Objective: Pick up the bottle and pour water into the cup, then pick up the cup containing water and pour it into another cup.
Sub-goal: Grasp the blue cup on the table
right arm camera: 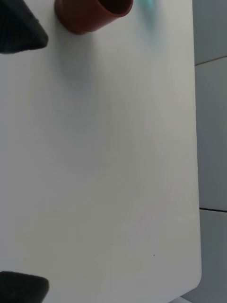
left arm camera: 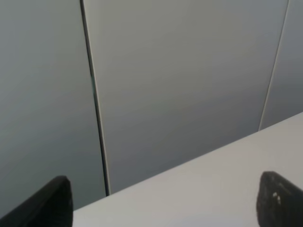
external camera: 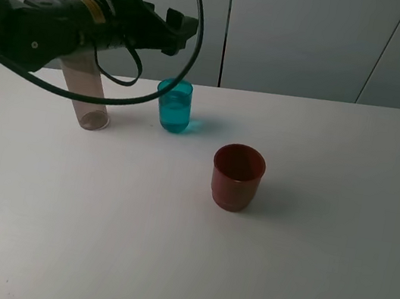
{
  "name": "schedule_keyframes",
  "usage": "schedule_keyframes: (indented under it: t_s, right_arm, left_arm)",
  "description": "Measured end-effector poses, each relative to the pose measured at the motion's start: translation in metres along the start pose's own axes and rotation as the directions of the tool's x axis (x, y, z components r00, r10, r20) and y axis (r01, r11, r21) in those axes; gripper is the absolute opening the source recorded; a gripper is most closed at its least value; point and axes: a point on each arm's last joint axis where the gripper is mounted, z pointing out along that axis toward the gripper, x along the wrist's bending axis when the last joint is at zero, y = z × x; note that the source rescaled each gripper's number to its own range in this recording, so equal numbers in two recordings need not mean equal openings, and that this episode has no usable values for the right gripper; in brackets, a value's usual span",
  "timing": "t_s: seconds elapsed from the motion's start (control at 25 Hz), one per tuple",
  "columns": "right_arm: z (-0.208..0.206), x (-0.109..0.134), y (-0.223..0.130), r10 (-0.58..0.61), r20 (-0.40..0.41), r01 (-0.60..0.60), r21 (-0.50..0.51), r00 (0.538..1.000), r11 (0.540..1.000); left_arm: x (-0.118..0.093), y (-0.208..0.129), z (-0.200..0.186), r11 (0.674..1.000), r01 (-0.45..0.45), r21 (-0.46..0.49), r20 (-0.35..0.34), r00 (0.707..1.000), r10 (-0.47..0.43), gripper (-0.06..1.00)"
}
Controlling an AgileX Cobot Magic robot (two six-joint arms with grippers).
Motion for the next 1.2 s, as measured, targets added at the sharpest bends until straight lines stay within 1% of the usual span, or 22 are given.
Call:
schedule_keyframes:
  t_s: [0.08,0.2,0.32,0.48,0.72,0.92,1.08,1.2]
  right_arm:
    - [0.000,0.000,0.000,0.000,0.000,0.000,0.000,1.000,1.000]
    - [0.000,0.000,0.000,0.000,0.000,0.000,0.000,1.000,1.000]
    - [0.000,0.000,0.000,0.000,0.000,0.000,0.000,1.000,1.000]
    - [0.000,0.000,0.000,0.000,0.000,0.000,0.000,1.000,1.000]
    - [0.000,0.000,0.000,0.000,0.000,0.000,0.000,1.000,1.000]
    - [0.000,0.000,0.000,0.000,0.000,0.000,0.000,1.000,1.000]
    - [0.000,0.000,0.000,0.000,0.000,0.000,0.000,1.000,1.000]
    - [0.000,0.000,0.000,0.000,0.000,0.000,0.000,1.000,1.000]
  left_arm:
    - [0.002,-0.018,0.006,1.000,0.018,0.022,-0.019,1.000,-0.017,0.99]
    - [0.004,-0.048,0.013,0.998,0.020,0.057,-0.034,0.999,-0.018,0.99]
    - [0.006,-0.070,0.020,0.996,0.016,0.088,-0.038,0.999,-0.013,0.99]
    - [0.006,-0.093,0.027,0.995,0.012,0.100,-0.041,0.999,-0.008,0.99]
    - [0.008,-0.110,0.020,0.998,-0.008,0.065,-0.045,0.999,0.011,0.99]
    - [0.010,-0.126,0.019,0.998,-0.007,0.064,-0.056,0.998,0.010,0.99]
    - [0.014,-0.130,0.021,1.000,-0.002,0.023,-0.076,0.997,0.004,0.99]
    - [0.016,-0.135,0.021,1.000,-0.001,0.027,-0.084,0.996,0.003,0.99]
